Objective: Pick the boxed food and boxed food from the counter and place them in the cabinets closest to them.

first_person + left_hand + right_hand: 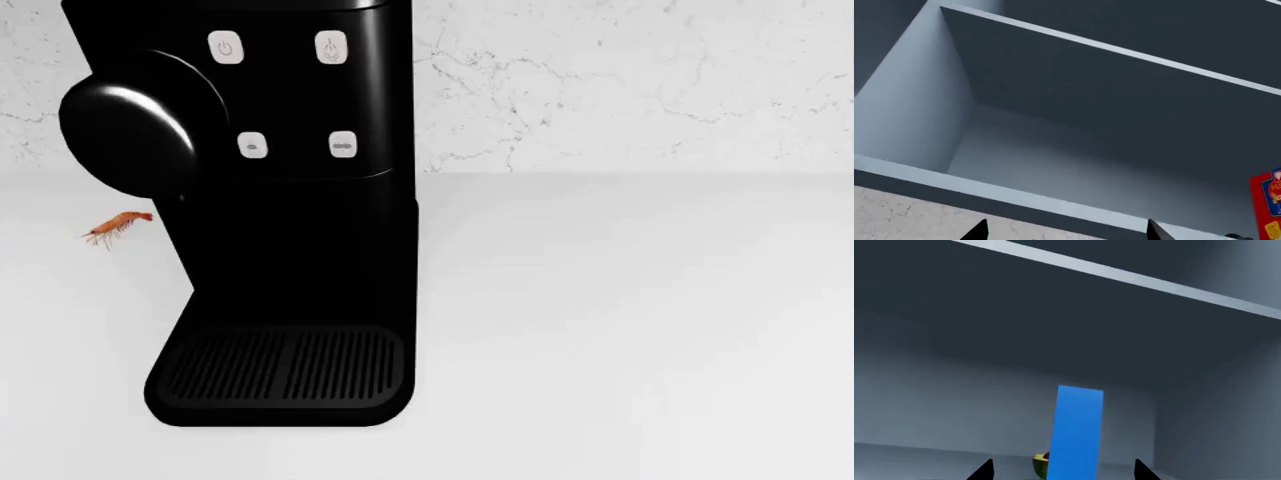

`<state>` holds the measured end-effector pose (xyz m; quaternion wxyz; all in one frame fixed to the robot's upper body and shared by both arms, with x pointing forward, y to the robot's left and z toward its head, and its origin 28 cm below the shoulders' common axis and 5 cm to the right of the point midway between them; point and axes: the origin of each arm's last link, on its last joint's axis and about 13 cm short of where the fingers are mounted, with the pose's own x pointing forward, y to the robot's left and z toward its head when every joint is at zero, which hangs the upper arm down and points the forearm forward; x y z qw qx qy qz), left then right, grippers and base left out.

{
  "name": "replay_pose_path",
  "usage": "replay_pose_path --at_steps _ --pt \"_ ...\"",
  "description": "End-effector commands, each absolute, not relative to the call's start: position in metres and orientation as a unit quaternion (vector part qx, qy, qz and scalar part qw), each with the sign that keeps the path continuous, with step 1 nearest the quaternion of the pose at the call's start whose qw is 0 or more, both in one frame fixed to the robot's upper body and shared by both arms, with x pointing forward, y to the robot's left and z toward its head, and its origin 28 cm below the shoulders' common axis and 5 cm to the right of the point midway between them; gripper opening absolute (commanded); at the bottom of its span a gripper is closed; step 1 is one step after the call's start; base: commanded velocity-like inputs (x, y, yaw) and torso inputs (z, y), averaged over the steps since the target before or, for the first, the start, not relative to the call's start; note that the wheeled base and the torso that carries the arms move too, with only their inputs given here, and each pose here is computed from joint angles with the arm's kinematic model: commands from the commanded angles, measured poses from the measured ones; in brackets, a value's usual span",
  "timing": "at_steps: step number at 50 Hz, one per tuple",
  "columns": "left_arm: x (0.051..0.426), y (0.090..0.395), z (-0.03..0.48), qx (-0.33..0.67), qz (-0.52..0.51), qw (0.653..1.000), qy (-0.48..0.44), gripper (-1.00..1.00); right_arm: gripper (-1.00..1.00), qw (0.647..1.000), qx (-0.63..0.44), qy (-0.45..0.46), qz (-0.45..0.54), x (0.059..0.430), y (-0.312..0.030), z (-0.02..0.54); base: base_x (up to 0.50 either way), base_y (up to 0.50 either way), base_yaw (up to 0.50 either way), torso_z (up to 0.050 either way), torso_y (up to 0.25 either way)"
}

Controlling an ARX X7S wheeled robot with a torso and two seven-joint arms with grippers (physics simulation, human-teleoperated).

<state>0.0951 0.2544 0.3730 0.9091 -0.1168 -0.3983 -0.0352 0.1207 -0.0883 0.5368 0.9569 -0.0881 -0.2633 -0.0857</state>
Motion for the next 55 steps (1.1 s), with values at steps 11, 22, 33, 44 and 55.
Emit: replay_pose_path --at_steps 11,22,33,44,55 --pt "0.07 0.256 0.346 -0.123 -0.039 0.903 -0.41 1.0 1.0 0.952 -0.076 -0.296 -0.032 0.088 -0.109 0.505 0.0 0.0 0.0 0.0 0.0" --pt "0.059 0.254 0.341 -0.124 -0.05 0.896 -0.424 1.0 1.0 0.938 -0.087 -0.334 -0.023 0.069 -0.12 0.481 0.0 0.0 0.0 0.0 0.0" --pt "0.06 0.255 0.336 -0.089 -0.017 0.88 -0.467 1.0 1.0 0.929 -0.103 -0.356 -0.015 0.059 -0.125 0.465 0.0 0.0 0.0 0.0 0.0" --pt "0.051 0.26 0.335 -0.079 -0.009 0.864 -0.498 1.0 1.0 0.922 -0.102 -0.374 -0.009 0.046 -0.134 0.45 0.0 0.0 0.0 0.0 0.0" --pt "0.05 0.261 0.332 -0.07 -0.019 0.856 -0.513 1.0 1.0 0.914 -0.098 -0.395 -0.003 0.031 -0.142 0.433 0.0 0.0 0.0 0.0 0.0"
